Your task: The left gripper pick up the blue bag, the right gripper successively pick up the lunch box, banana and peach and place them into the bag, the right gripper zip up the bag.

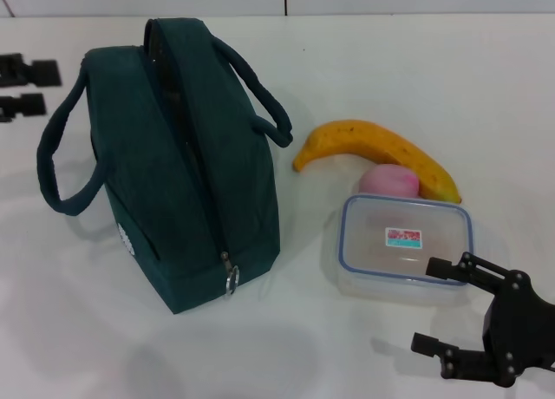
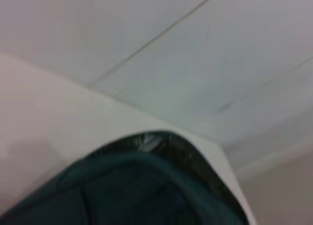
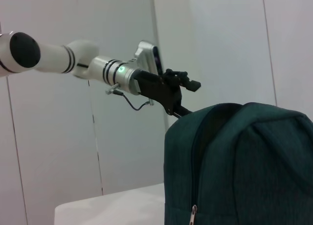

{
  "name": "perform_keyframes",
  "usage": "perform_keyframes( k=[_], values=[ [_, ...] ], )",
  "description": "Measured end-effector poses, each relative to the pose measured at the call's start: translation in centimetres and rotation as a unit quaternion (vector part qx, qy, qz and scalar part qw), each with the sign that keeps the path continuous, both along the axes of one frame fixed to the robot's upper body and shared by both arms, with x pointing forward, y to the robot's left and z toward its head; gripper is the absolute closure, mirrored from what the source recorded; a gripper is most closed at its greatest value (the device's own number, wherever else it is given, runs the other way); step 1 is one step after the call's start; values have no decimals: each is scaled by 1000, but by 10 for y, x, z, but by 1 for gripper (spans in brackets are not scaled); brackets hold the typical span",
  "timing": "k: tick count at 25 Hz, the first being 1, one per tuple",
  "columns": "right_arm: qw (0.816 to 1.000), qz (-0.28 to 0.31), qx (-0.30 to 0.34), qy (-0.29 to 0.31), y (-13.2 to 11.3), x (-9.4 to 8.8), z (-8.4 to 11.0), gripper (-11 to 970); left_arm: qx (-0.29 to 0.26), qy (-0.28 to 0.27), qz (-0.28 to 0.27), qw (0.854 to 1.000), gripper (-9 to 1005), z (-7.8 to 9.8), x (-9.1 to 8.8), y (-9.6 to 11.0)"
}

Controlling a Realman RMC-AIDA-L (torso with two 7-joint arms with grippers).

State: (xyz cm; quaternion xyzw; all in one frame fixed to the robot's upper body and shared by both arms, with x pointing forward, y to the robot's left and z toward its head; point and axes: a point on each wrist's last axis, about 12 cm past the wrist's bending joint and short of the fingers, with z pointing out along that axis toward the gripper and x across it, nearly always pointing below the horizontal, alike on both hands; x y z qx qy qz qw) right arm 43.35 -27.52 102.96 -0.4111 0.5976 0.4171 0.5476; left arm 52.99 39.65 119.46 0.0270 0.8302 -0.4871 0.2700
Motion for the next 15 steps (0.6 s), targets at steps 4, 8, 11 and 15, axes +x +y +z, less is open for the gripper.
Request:
perform_keyframes(
  k=[4,8,11,15],
  values=[
    [1000,-1,-1,0,0,0,0,89,15,34,-40,999,109,1,11,-19],
    [1000,-1,-5,-2,2,3,0,90,19,43,-62,997,109,-1,19,-37],
    [1000,0,-6,-2,2,4,0,90,19,45,-68,996,109,0,24,-44],
    [1000,0,-6,-2,3,5,0,90,34,57,-65,996,109,-2,28,-48]
  ],
)
